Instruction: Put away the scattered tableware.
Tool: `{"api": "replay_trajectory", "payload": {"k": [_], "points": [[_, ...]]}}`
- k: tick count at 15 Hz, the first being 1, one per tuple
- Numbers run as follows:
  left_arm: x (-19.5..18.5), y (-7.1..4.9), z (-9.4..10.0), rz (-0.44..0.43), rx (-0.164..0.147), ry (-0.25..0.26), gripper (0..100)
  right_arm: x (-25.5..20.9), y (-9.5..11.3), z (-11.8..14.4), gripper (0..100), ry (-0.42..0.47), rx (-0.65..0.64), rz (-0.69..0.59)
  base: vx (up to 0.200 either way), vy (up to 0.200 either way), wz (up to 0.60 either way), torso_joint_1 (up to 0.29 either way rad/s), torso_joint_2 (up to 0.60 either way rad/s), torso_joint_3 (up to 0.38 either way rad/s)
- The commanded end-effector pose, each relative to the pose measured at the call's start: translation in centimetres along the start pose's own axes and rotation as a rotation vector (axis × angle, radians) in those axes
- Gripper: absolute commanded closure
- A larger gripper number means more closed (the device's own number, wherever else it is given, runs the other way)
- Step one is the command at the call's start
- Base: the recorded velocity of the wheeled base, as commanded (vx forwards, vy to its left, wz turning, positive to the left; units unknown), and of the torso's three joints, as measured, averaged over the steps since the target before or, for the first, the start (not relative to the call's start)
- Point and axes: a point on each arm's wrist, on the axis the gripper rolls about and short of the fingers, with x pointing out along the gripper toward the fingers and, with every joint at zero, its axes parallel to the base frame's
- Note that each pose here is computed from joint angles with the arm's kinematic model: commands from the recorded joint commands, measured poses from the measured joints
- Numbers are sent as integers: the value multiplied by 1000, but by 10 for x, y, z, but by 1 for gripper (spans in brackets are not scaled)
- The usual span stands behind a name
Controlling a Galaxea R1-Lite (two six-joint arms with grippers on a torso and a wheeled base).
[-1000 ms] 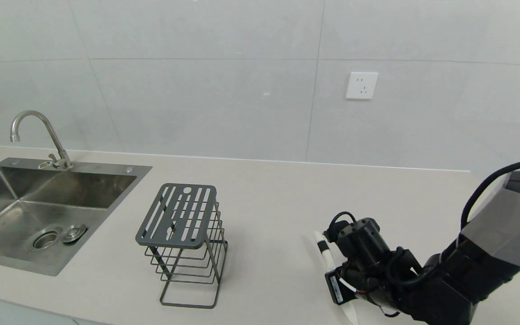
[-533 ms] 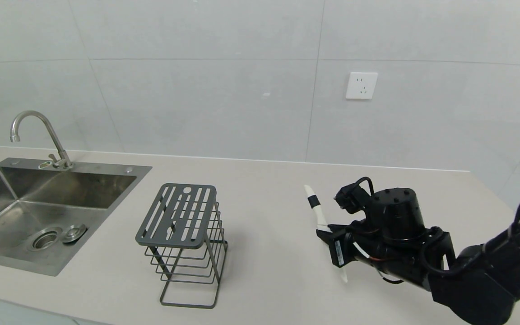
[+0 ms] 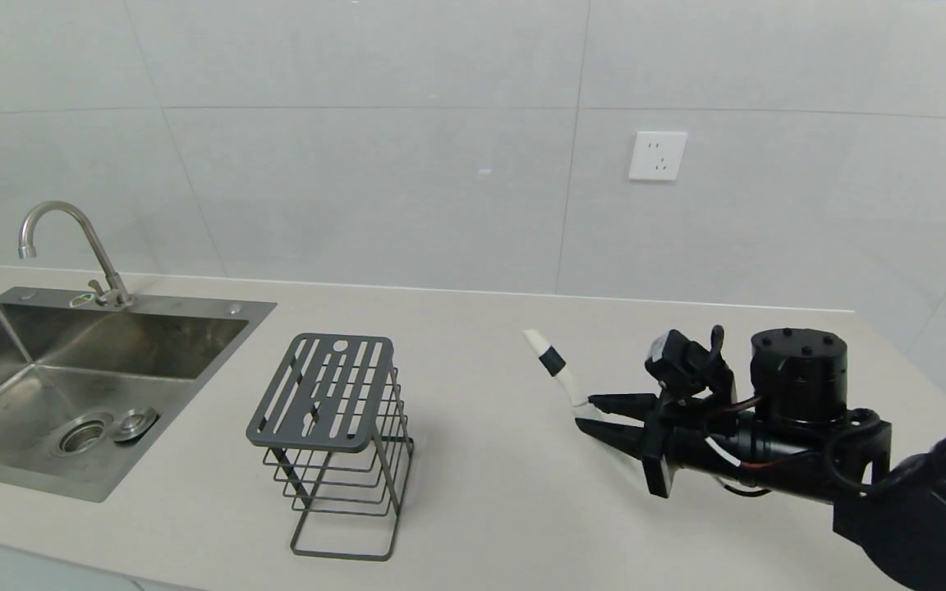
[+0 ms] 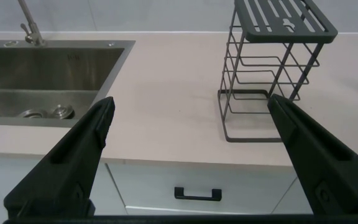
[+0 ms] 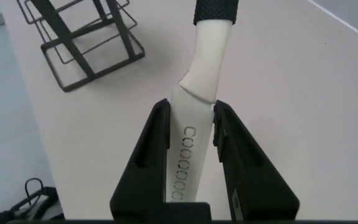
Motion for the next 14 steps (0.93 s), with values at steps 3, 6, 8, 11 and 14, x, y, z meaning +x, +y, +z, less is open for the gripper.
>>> {"api": "replay_trajectory", "payload": {"k": [3,6,8,11,14], "points": [[0,0,0,0,3,2,0,-12,3,-4,100,-44,-84,138,0,0,0,0,0,0],[0,-1,0,-23,4,1,0,-11,2,5,100,-136,-130,226,0,0,0,0,0,0],[0,-1,0,-46,21,-4,0,-12,2,6,100,-159,-147,229,0,0,0,0,0,0],[-9,-2,42,-70,102,-410,0,-13,6,7,100,-177,-159,255,0,0,0,0,0,0],[-13,-5,60,-263,87,-364,0,-7,17,11,100,-184,-173,300,0,0,0,0,0,0]]}}
